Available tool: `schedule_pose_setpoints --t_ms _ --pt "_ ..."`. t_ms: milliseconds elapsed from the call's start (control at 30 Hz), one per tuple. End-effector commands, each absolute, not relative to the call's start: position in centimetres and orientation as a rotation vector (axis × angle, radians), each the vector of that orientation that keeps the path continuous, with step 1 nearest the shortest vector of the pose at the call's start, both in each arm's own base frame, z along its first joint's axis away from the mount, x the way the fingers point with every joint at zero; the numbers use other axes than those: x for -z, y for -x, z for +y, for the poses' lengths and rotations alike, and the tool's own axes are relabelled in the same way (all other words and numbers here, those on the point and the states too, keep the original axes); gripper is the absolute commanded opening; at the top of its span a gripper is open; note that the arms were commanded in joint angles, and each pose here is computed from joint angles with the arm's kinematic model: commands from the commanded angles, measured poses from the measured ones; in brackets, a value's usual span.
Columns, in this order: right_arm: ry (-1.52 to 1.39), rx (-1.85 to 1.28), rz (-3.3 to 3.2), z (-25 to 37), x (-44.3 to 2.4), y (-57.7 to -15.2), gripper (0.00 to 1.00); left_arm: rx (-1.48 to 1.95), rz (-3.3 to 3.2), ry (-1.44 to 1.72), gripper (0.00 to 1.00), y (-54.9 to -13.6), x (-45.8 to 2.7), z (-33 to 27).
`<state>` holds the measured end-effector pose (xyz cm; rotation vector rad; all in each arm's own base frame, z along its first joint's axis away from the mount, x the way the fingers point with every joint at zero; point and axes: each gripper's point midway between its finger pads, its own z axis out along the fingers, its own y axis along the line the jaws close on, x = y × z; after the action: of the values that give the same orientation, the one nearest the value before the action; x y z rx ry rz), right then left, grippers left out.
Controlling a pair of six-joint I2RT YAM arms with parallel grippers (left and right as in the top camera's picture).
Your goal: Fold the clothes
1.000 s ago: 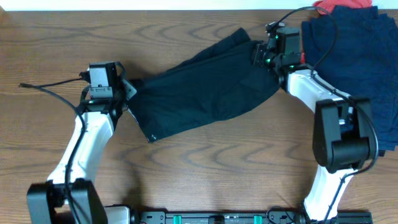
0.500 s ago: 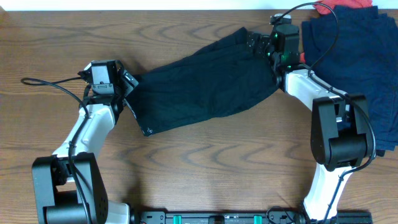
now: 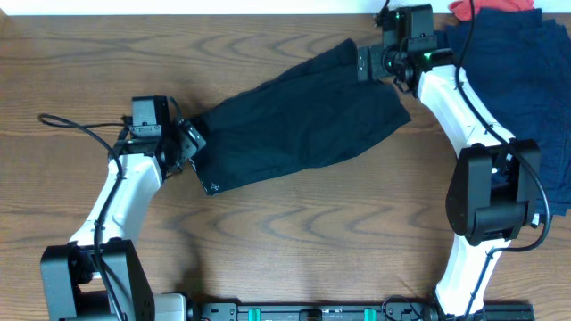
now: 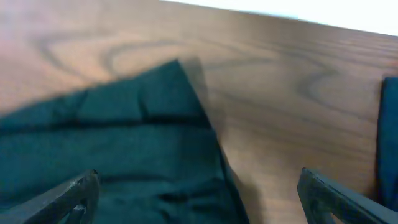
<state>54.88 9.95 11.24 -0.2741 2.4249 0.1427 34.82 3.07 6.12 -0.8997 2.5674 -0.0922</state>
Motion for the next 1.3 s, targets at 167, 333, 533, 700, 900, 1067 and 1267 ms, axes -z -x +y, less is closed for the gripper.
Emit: schedule_pose_setpoints --t_ms 167,333,533,700,900,1067,1267 --pt "0.468 -0.113 2.528 10.4 -8.5 -52.6 0.99 0.097 2.590 0.834 0.98 -34.8 -7.3 3.4" --pt "0.552 -0.134 2.569 11.3 -7.4 -51.3 0.99 0.090 2.588 0.813 0.98 -35.0 -9.2 3.9" --pt "0.590 -0.137 2.628 11.4 -4.4 -50.7 0.64 0.093 2.647 0.827 0.98 -33.8 -9.3 3.5" --pt "0.597 -0.141 2.683 11.3 -1.4 -50.4 0.41 0.081 2.680 0.813 0.98 -33.2 -9.0 3.5" --pt "0.506 -0.162 2.768 11.0 0.7 -49.4 0.28 0.091 2.684 0.807 0.98 -33.2 -9.0 3.3" --pt "0.258 -0.193 2.919 10.6 1.4 -46.9 0.21 0.085 2.696 0.783 0.98 -33.1 -8.9 3.3" --pt "0.096 -0.224 3.133 11.2 1.9 -42.0 0.14 0.083 2.698 0.767 0.98 -33.2 -8.9 3.3"
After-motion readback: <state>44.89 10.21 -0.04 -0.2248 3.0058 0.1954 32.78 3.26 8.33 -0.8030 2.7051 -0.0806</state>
